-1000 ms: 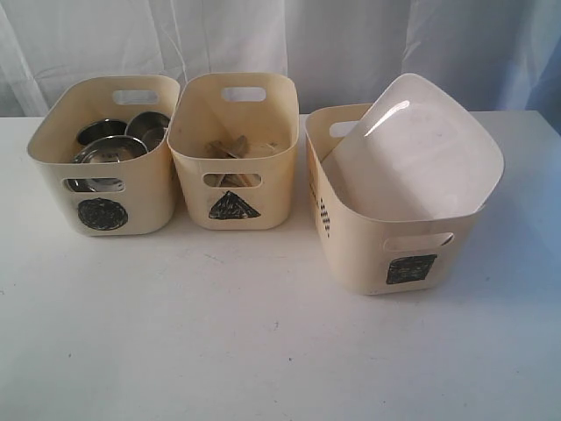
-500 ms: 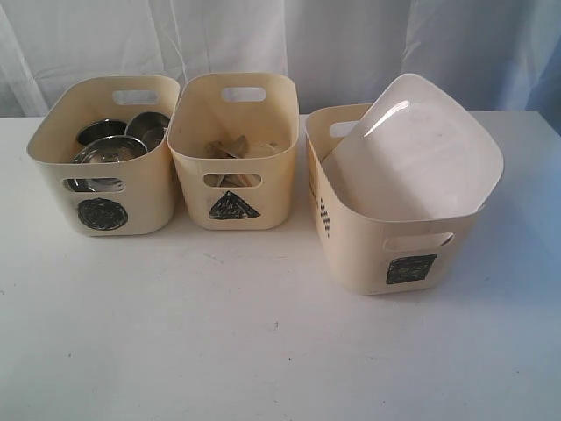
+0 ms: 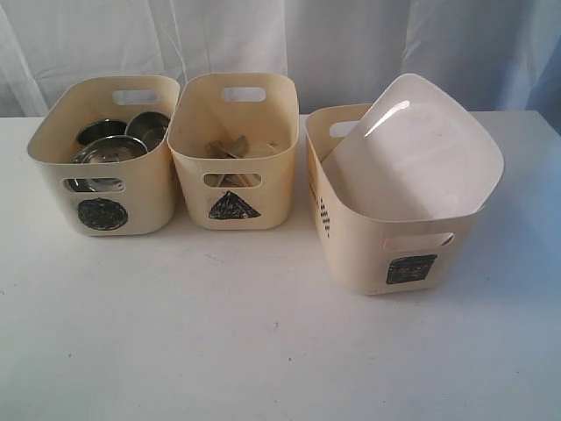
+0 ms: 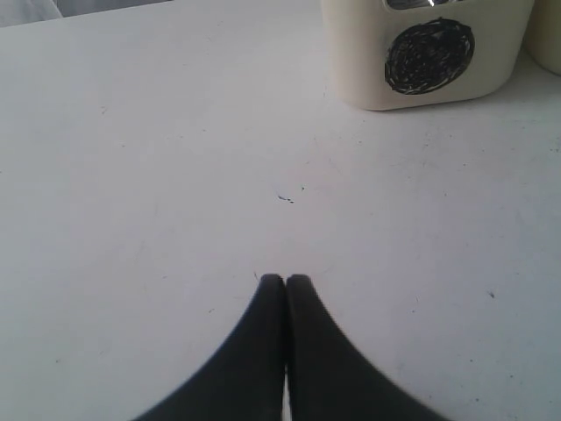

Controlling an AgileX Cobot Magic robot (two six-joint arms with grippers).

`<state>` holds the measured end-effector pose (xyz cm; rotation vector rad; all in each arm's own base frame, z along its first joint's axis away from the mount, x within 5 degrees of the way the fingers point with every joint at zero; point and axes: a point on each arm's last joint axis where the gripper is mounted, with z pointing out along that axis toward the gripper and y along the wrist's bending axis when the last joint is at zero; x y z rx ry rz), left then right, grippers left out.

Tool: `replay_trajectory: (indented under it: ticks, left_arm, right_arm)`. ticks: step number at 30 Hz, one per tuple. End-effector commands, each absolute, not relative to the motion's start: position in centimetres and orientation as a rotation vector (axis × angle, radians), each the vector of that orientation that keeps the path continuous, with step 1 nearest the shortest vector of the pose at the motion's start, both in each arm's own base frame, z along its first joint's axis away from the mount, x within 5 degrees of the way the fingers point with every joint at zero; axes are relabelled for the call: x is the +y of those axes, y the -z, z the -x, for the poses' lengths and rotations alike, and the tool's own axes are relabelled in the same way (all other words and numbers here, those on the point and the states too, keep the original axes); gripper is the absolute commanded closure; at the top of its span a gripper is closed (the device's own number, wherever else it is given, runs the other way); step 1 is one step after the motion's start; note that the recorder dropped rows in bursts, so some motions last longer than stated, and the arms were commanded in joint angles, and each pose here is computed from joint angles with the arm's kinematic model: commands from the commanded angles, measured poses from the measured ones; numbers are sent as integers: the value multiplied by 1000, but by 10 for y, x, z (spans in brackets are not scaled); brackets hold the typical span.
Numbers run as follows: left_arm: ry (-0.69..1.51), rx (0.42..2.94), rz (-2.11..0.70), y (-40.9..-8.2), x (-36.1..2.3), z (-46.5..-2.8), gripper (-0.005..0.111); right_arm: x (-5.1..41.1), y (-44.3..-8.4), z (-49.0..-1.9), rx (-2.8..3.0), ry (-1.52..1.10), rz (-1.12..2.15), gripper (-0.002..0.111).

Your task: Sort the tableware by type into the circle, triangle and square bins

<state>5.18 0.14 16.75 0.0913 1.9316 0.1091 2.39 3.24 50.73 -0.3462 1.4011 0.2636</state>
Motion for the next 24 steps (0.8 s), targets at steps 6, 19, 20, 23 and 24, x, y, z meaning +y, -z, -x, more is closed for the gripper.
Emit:
replay_trajectory:
  ticks: [6, 19, 20, 23, 24]
  left_arm:
    - [-100, 1931, -91, -166, 1, -52, 107]
    - [-100, 1931, -91, -166, 1, -52, 107]
    - [-100, 1931, -91, -166, 1, -52, 107]
    - [-100, 1931, -91, -166, 1, -52, 107]
    - [-100, 1931, -91, -166, 1, -52, 107]
  right_arm:
    - [26, -472, 48, 1371, -277, 287, 108]
    - [26, -424, 67, 1595, -284, 309, 108]
    - [26, -424, 67, 1597, -284, 310, 108]
    - [25, -423, 67, 1608, -265, 308, 108]
    - [24, -423, 66, 1610, -247, 306, 108]
